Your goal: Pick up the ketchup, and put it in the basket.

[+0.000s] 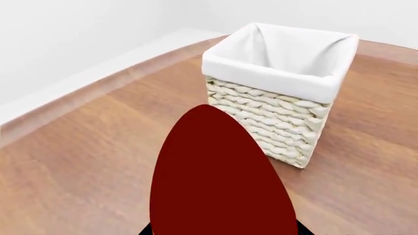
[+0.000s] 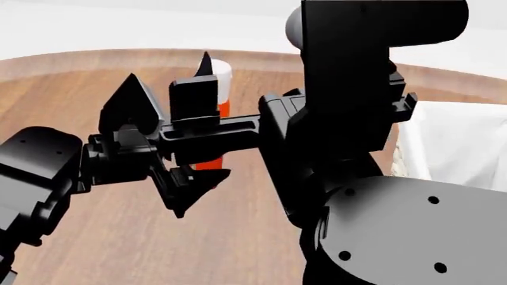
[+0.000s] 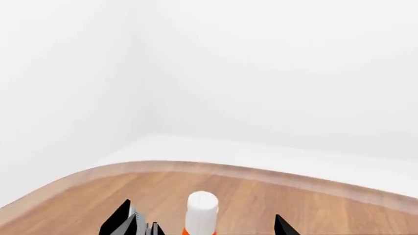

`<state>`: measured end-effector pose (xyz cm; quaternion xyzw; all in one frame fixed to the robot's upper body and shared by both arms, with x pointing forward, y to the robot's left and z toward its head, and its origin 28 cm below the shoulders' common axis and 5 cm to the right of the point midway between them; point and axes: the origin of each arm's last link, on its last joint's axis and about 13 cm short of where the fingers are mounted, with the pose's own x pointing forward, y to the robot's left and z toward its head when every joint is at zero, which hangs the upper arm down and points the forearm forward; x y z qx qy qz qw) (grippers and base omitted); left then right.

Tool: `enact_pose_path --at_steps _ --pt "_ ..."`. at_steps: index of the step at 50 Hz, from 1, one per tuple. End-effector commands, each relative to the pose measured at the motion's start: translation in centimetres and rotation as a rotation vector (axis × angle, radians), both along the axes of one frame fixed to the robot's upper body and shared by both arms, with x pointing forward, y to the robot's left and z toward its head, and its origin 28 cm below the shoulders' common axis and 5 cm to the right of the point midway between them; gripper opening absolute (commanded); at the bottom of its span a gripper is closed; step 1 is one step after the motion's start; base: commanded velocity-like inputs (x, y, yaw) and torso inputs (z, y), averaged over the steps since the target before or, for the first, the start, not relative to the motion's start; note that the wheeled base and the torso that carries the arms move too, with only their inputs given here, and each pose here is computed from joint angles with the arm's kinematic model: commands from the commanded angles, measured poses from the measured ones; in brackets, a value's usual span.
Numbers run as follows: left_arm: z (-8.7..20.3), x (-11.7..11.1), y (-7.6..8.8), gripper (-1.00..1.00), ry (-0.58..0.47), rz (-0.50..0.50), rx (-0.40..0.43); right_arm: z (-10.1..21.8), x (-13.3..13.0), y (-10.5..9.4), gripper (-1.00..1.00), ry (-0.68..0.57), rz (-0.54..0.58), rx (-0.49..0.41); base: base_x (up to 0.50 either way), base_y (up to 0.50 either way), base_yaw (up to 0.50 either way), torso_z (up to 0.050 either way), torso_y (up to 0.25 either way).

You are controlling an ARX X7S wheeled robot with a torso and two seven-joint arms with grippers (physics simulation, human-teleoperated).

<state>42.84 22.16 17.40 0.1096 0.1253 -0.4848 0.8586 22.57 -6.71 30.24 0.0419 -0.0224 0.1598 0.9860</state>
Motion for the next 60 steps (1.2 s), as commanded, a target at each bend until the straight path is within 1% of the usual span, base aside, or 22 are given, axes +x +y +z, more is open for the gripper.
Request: enact_pose_path --at_steps 1,21,45,60 --pt "0.2 0.0 -0.3 -1.0 0.0 -0.006 -0.034 0.0 2.1 0.4 1.0 0.033 0.019 0.013 0.0 0.0 0.0 0.0 0.0" --pt "0.1 -0.2 -0.5 -1.0 0.004 -0.015 -0.032 -2.9 4.9 1.4 1.0 0.14 0.051 0.047 0.0 0.0 0.0 0.0 0.0" --pt "-0.4 -0.3 -0.5 -1.0 0.015 -0.018 -0.027 -3.7 6.8 1.8 1.0 0.182 0.036 0.072 0.0 0.0 0.0 0.0 0.0" --pt "-0.6 -0.3 -0.7 -1.0 0.02 -0.028 -0.024 -4.5 7.6 2.3 1.0 0.207 0.037 0.06 0.0 0.0 0.0 0.0 0.0"
